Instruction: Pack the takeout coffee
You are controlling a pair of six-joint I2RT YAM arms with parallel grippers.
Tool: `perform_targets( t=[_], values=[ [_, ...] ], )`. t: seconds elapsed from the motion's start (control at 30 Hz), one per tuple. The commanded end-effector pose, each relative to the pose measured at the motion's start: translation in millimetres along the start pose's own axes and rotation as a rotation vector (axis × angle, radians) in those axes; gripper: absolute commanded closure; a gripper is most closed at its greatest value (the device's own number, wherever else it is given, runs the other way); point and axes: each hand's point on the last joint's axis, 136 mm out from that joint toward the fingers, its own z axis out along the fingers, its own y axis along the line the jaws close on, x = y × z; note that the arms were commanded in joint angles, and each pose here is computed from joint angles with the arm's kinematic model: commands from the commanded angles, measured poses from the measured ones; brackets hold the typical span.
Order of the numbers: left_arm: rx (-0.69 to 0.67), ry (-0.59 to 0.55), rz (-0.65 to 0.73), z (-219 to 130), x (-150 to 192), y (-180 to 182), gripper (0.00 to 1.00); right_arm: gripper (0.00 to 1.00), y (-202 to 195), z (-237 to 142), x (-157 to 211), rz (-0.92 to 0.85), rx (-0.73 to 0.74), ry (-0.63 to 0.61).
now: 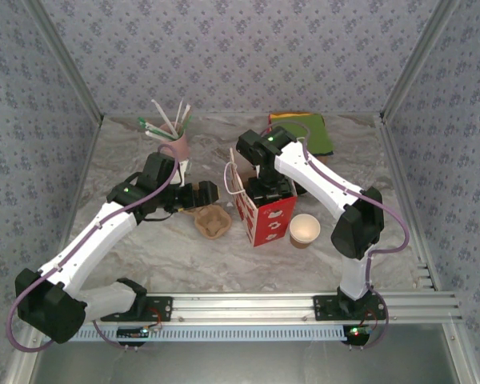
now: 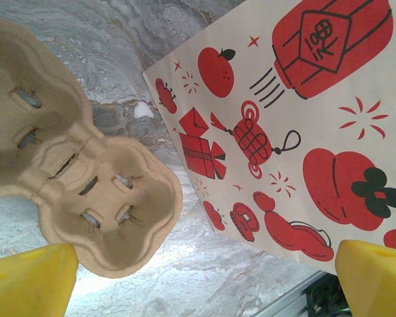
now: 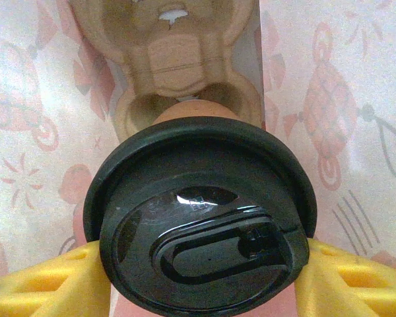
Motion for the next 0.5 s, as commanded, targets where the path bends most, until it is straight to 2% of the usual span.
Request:
perform_targets(
  t=[0.0,0.47],
  values=[
    [0.021,-0.010,0.023,-2.9,-4.8,-8.1,0.00,0.35,-3.5,1.5,3.4,-0.010,0.018,0.013],
    [0.022,-0.009,0.026,-3.1,-5.5,-9.0,0.00,0.35,-3.2,3.1,2.4,-0.008,0.017,0.012]
  ],
)
